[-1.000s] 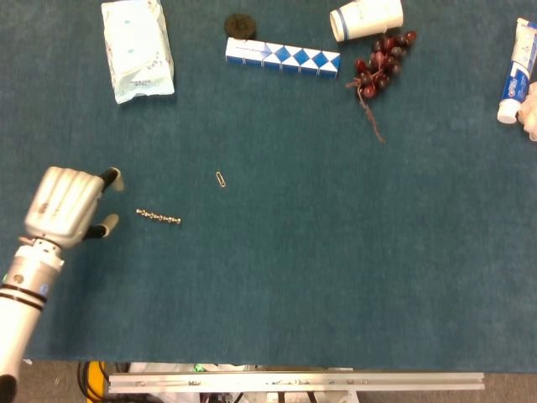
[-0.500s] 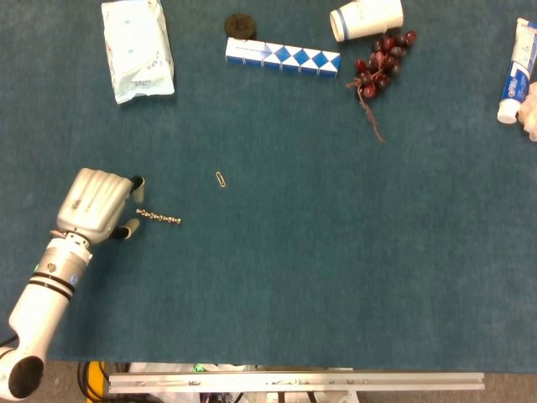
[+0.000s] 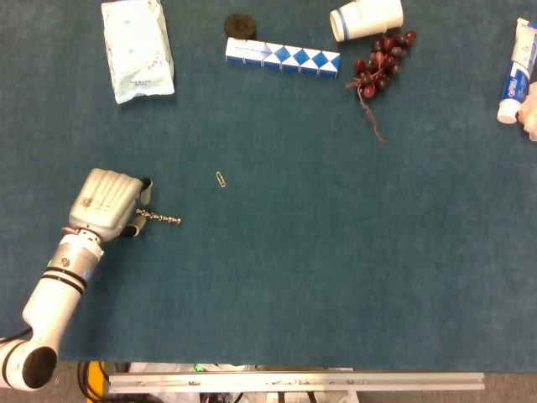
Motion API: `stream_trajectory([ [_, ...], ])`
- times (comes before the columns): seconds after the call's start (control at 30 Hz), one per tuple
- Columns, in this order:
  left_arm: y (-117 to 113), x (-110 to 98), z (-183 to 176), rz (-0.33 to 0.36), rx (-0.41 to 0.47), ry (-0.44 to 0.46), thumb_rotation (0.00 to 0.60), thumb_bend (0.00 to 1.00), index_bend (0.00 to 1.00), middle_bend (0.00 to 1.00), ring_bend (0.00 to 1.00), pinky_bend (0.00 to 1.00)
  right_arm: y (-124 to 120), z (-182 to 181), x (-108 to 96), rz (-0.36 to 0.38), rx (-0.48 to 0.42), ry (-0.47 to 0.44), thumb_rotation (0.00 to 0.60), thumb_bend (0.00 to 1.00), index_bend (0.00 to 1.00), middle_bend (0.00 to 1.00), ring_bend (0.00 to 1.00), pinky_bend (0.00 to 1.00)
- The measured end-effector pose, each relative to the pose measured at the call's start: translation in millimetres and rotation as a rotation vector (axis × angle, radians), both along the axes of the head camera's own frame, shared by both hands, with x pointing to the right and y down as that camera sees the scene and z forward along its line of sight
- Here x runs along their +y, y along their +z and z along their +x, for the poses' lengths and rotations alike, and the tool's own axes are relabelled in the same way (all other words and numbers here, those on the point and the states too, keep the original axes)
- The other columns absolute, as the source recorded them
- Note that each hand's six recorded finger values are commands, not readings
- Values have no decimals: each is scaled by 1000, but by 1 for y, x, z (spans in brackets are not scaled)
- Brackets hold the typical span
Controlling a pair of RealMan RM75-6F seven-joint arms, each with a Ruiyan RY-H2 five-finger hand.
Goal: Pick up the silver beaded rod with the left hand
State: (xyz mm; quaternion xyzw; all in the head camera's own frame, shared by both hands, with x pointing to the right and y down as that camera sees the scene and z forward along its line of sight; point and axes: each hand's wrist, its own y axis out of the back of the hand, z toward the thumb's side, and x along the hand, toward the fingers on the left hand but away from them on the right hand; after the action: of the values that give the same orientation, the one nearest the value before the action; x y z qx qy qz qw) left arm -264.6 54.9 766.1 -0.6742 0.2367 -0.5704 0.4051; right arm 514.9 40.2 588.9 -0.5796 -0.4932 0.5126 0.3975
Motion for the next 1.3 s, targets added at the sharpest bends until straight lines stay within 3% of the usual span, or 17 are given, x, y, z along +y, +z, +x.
stream_trajectory([
  [1.3, 14, 1, 7, -50, -42, -1, 600, 333, 505, 839, 845, 984, -2, 7, 5, 2, 5, 20, 600, 299, 39, 195, 142, 258],
])
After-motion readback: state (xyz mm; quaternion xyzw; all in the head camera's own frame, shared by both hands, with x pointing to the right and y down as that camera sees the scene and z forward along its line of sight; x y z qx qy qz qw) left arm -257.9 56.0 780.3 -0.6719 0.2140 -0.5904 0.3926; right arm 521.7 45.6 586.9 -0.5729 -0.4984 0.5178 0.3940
